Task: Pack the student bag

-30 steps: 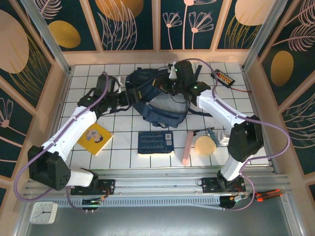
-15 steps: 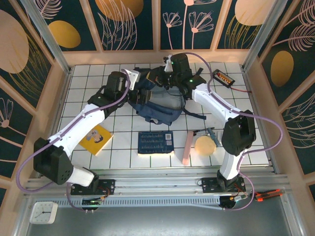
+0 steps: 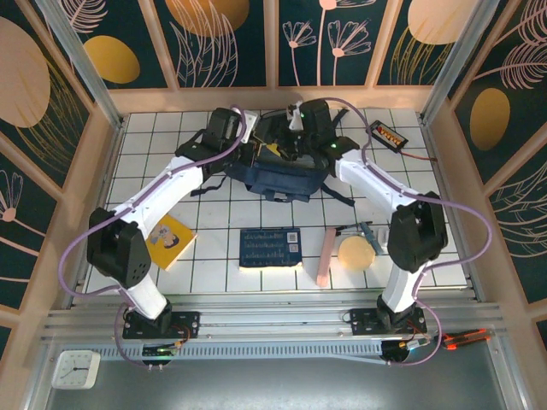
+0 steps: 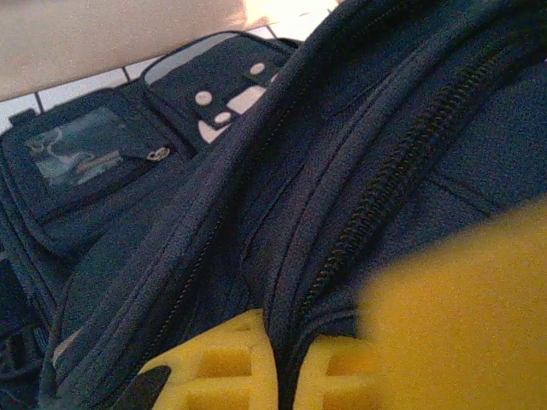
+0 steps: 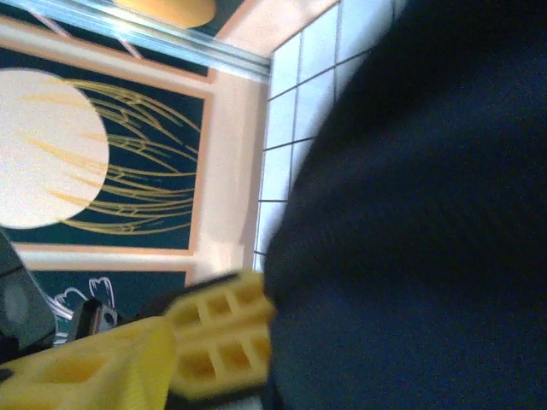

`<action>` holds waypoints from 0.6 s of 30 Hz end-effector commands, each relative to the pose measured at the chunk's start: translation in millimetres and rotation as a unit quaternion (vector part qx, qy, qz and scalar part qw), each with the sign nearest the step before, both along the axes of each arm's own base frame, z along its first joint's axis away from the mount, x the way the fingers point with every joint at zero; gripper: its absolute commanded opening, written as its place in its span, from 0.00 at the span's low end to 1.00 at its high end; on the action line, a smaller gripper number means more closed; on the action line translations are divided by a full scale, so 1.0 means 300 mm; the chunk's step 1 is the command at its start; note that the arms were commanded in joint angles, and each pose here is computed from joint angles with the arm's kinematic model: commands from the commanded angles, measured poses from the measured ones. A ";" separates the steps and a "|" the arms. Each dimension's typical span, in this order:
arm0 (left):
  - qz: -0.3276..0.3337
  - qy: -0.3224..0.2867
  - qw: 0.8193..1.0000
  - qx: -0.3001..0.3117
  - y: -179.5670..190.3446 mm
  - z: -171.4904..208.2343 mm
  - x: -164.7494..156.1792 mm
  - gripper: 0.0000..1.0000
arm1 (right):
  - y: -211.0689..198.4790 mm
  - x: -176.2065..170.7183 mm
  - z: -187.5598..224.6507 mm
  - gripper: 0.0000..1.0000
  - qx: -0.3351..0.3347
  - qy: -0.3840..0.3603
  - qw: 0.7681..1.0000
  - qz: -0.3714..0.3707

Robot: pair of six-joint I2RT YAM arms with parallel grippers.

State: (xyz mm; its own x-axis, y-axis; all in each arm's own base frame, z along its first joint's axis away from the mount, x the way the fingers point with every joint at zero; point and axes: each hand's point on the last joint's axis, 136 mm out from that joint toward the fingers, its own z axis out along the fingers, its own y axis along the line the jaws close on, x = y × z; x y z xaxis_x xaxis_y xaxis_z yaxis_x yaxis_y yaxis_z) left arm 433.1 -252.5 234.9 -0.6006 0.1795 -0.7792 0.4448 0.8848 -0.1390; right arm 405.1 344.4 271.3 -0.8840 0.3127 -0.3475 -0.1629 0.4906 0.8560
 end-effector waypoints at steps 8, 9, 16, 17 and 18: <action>0.085 0.033 0.992 -0.087 0.041 0.057 0.091 0.00 | -0.039 -0.170 -0.132 0.64 -0.079 -0.085 0.993 0.021; 0.082 0.032 0.992 -0.095 0.033 0.069 0.098 0.00 | -0.027 -0.183 -0.155 0.65 -0.097 -0.108 0.989 0.036; 0.068 0.039 0.991 -0.109 0.013 0.095 0.104 0.00 | 0.008 -0.180 -0.338 0.69 -0.253 -0.187 0.942 0.115; 0.069 0.038 0.990 -0.113 0.015 0.104 0.106 0.00 | 0.010 -0.178 -0.372 0.68 -0.268 -0.186 0.937 0.123; 0.070 0.041 0.989 -0.120 0.017 0.109 0.107 0.00 | 0.017 -0.179 -0.402 0.67 -0.283 -0.187 0.931 0.133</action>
